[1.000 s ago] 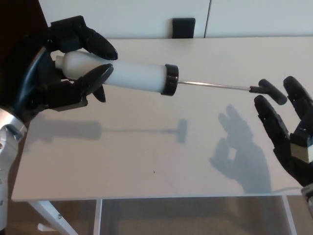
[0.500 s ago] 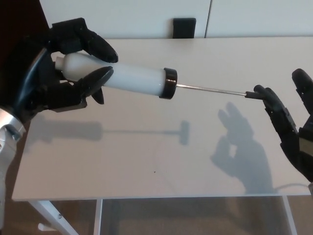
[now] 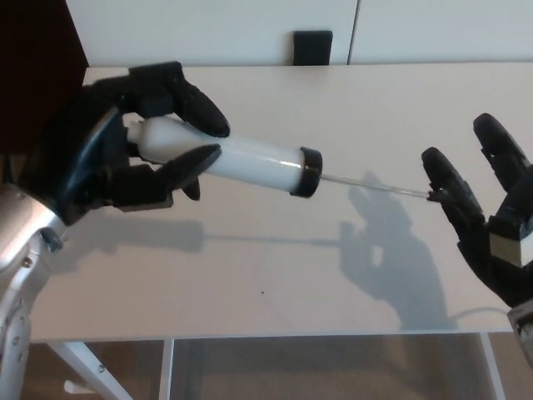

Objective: The robot walks towards a desk on which an air pump is kept in the middle. It lifts it up and holds it with its left hand and uses its right hand to compress it by pushing its handle inwards.

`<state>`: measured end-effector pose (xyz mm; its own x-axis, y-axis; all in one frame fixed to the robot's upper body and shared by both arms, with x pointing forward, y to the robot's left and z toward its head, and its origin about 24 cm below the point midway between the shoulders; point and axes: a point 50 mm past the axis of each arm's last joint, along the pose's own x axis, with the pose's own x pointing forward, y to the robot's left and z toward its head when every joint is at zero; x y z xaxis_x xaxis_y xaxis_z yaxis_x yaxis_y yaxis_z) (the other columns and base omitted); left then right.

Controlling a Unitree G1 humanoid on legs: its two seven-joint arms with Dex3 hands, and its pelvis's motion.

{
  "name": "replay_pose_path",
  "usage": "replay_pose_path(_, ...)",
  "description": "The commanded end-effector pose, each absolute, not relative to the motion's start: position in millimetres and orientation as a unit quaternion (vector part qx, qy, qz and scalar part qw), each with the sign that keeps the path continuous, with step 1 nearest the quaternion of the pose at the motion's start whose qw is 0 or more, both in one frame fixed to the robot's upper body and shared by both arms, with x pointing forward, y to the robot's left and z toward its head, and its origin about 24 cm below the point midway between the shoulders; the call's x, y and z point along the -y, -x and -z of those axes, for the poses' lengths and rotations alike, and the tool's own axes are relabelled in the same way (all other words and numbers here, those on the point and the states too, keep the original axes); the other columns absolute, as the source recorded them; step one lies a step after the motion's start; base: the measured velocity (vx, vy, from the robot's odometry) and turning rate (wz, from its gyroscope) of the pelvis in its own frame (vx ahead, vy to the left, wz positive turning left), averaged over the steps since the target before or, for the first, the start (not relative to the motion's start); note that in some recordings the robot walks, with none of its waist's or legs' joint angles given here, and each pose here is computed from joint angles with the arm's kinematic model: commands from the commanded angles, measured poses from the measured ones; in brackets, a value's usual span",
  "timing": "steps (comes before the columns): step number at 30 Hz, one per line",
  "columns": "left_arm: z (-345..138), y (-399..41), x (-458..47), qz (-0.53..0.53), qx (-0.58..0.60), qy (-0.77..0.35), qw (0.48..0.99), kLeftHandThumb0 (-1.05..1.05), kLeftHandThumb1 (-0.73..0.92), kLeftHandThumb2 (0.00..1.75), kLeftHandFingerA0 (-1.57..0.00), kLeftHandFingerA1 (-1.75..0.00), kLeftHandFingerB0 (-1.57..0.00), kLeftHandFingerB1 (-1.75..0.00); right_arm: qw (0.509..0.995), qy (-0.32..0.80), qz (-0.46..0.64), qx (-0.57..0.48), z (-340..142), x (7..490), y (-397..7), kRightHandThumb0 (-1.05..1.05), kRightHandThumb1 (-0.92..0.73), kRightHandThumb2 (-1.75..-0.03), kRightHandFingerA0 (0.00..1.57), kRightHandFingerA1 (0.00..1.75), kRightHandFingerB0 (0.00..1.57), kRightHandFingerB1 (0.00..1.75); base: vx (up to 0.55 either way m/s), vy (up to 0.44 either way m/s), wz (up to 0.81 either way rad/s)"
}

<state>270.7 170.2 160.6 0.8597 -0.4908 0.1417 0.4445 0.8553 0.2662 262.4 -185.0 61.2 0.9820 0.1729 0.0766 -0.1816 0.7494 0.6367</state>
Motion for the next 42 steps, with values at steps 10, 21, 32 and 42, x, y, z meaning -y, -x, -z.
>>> replay_pose_path(10, -152.2, -264.8, -154.8, 0.257, 0.124, -0.182, 0.941, -0.09, 0.85, 0.72, -0.83, -1.57, -0.65, -1.25, 0.938, -0.324, -0.121, 0.006, -67.9, 170.5, -260.7, -0.9, -0.77, -1.13, 0.08, 0.32, 0.07, 0.17, 0.0, 0.0, 0.0)
replay_pose_path(21, -149.3, -263.8, -150.9, 0.268, 0.121, -0.191, 0.937, -0.1, 0.83, 0.72, -0.82, -1.55, -0.64, -1.23, 0.942, -0.306, -0.138, 0.006, -71.8, 160.0, -258.7, -0.87, -0.91, -0.7, 0.11, 0.29, 0.08, 0.22, 0.0, 0.0, 0.0)
replay_pose_path(32, -150.9, -260.4, -106.0, 0.284, 0.161, -0.223, 0.919, -0.08, 0.79, 0.73, -0.82, -1.53, -0.69, -1.14, 0.944, -0.288, -0.158, 0.011, -76.8, 119.2, -253.3, -0.83, -0.9, -0.7, 0.09, 0.26, 0.07, 0.21, 0.0, 0.0, 0.0)
replay_pose_path(42, -139.2, -252.6, -53.3, 0.253, 0.204, -0.273, 0.905, -0.15, 0.77, 0.66, -0.74, -1.6, -0.69, -1.18, 0.919, -0.377, -0.112, 0.025, -86.6, 104.2, -254.7, -0.79, -0.68, -1.07, 0.03, 0.43, 0.07, 0.35, 0.0, 0.0, 0.0)
